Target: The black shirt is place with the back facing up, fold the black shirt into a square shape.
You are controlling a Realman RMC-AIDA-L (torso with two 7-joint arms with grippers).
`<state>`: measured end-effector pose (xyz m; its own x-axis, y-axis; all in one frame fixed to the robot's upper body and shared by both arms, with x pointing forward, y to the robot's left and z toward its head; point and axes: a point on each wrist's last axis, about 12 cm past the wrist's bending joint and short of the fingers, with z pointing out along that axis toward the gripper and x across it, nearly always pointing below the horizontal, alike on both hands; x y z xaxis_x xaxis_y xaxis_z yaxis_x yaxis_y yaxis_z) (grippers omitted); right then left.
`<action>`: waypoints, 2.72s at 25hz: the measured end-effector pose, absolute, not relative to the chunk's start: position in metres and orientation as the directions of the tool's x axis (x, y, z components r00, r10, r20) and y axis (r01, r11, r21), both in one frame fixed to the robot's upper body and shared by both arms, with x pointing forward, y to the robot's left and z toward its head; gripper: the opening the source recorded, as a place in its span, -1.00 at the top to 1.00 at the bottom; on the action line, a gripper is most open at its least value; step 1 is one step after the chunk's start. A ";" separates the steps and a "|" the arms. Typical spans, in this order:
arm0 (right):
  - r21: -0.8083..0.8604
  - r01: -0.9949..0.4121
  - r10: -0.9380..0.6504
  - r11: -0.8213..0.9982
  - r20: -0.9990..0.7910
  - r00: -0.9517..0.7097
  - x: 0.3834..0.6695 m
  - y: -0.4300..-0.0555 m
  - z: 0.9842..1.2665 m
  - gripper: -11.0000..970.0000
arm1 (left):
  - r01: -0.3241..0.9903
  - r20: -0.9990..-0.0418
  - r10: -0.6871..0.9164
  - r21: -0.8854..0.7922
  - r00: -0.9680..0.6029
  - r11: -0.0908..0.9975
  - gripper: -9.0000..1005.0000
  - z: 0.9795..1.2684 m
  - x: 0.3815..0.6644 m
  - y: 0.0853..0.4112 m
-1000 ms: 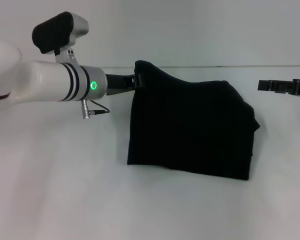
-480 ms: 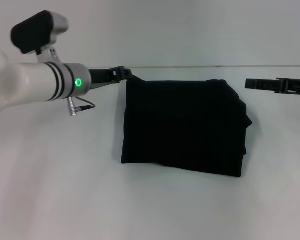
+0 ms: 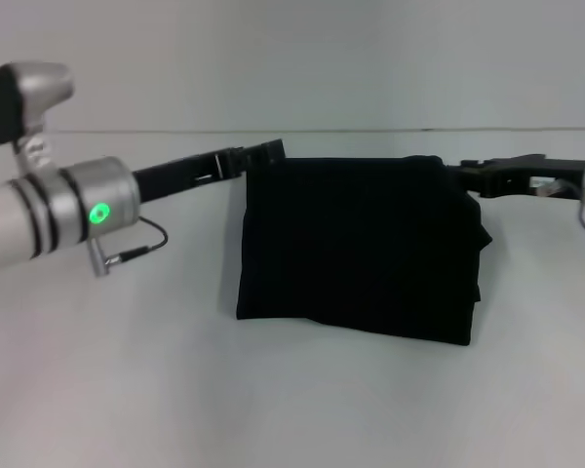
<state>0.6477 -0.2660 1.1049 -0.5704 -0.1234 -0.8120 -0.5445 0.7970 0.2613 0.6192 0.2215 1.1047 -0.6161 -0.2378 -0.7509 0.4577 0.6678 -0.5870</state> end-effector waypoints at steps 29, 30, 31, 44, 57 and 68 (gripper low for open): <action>-0.015 -0.485 -0.319 0.875 -0.770 -0.553 0.666 -0.214 1.075 0.98 | 0.825 -0.931 -0.074 -0.351 -0.357 0.442 -0.46 1.097 0.569 0.222; -0.022 -0.480 -0.320 0.877 -0.773 -0.548 0.667 -0.215 1.076 0.98 | 0.825 -0.931 -0.074 -0.351 -0.357 0.444 -0.46 1.097 0.570 0.222; -0.031 -0.471 -0.317 0.882 -0.778 -0.543 0.669 -0.216 1.077 0.98 | 0.824 -0.931 -0.074 -0.351 -0.356 0.445 -0.46 1.097 0.570 0.223; 0.167 -0.426 -0.051 0.889 -0.889 -0.456 0.654 -0.268 1.104 0.97 | 0.806 -0.947 -0.024 -0.287 -0.322 0.517 -0.47 1.107 0.595 0.221; 0.169 -0.778 -0.278 0.605 -0.871 -0.405 0.604 -0.287 1.118 0.06 | 0.898 -0.905 0.368 -0.032 -0.212 0.438 -0.48 1.122 0.617 0.206; 0.123 -0.782 -0.376 0.611 -0.824 -0.423 0.607 -0.294 1.134 -0.47 | 0.882 -0.847 0.484 0.038 -0.221 0.470 -0.47 1.131 0.617 0.228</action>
<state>0.6071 -0.2938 1.1340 -0.4234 -0.3758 -0.8244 -0.7819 0.6112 0.1230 0.6167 0.2275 1.1308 -0.2209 0.4840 -0.8468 0.8821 0.4695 0.0383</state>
